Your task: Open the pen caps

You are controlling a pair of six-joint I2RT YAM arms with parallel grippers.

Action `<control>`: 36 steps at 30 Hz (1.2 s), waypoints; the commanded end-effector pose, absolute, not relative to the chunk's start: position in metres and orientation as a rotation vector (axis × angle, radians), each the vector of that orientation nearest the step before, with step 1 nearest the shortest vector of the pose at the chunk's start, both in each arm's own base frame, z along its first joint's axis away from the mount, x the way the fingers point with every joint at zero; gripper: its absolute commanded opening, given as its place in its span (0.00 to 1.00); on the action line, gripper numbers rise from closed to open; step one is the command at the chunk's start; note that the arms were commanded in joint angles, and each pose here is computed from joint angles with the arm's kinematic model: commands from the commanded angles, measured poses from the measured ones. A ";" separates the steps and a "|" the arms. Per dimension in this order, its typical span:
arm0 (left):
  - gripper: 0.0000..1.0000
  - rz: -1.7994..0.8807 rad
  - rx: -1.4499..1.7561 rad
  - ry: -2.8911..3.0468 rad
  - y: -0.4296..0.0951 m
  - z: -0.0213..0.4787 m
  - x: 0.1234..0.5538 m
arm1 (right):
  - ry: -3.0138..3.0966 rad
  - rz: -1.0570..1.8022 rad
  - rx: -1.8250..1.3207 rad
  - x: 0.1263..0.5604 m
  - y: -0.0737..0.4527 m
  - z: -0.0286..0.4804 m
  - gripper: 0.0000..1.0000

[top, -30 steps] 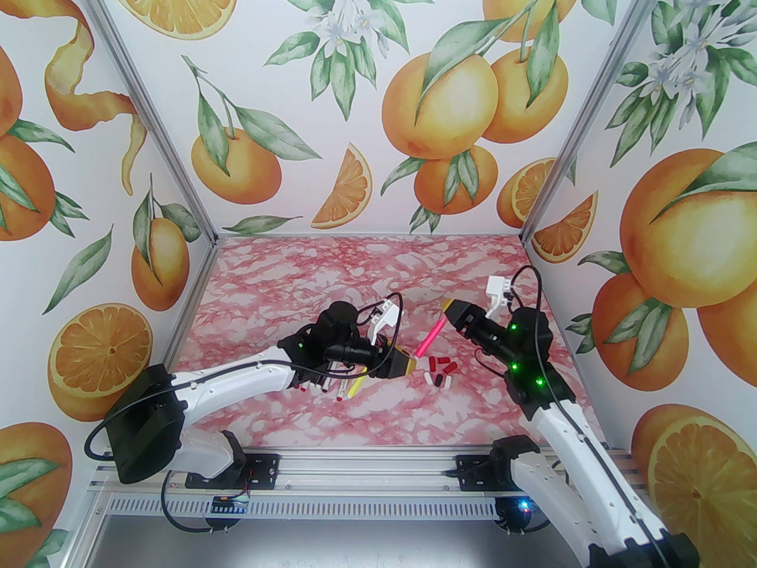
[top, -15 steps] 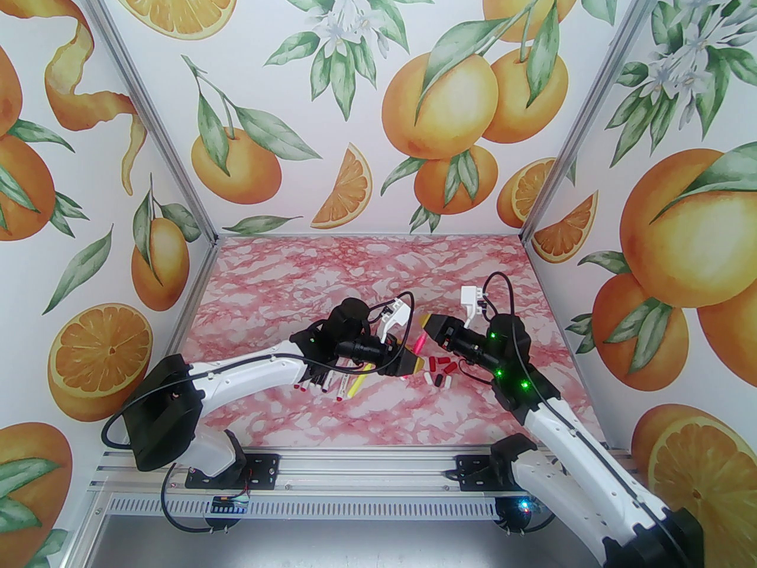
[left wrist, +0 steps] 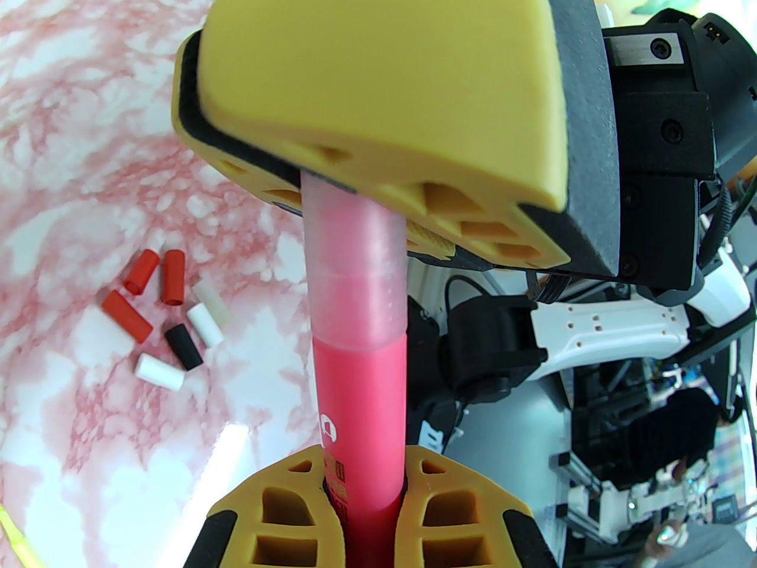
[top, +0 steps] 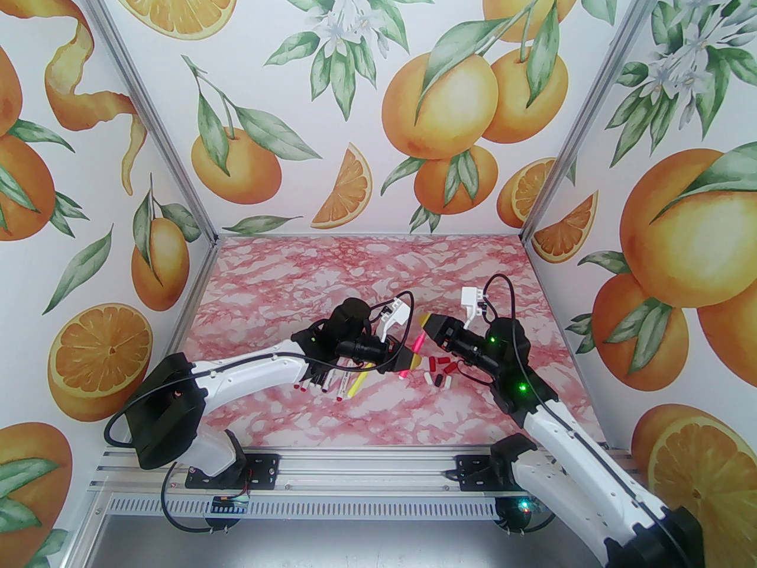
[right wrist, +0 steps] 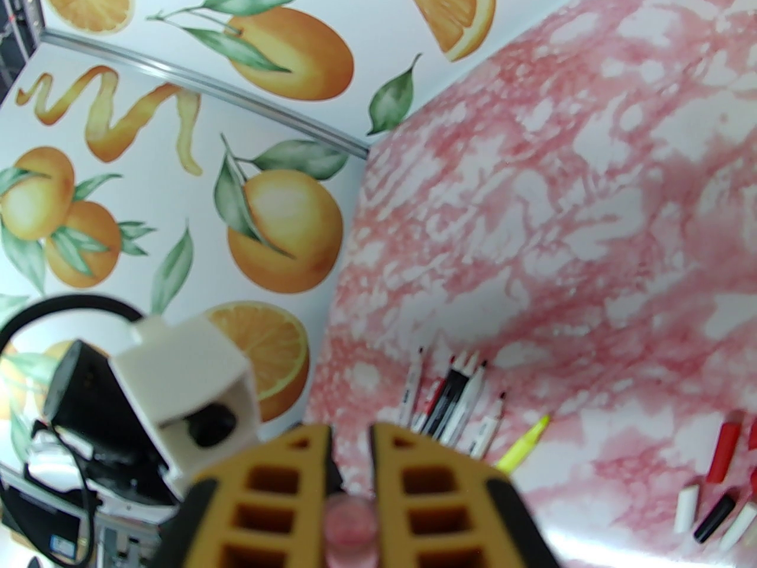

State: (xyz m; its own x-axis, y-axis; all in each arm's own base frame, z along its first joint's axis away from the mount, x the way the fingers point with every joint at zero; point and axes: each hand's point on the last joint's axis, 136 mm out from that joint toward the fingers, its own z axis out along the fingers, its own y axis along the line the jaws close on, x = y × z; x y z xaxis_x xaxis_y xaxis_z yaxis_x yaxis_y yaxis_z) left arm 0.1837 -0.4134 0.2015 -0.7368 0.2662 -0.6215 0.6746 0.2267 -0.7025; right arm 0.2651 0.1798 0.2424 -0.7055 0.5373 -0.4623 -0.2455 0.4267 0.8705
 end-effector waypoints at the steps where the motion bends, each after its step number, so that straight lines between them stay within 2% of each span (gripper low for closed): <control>1: 0.00 -1.583 1.037 2.075 -0.419 0.204 0.149 | 1.847 1.268 0.322 0.288 0.159 0.265 0.00; 14: 0.00 -1.633 1.065 2.106 -0.420 0.188 0.126 | 1.733 1.229 0.377 0.313 0.122 0.296 0.00; 36: 0.00 -1.667 1.053 2.134 -0.420 0.184 0.123 | 1.548 1.116 0.431 0.341 0.068 0.344 0.00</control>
State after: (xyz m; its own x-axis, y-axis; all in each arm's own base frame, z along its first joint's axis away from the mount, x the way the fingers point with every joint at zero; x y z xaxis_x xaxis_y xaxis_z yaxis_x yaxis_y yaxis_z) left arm 0.2013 -0.4272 0.2294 -0.6893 0.0971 -0.7180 0.7190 0.2134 -0.6614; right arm 0.2837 0.1508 0.2688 -0.7430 0.5176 -0.4243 -0.2571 0.3646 0.8950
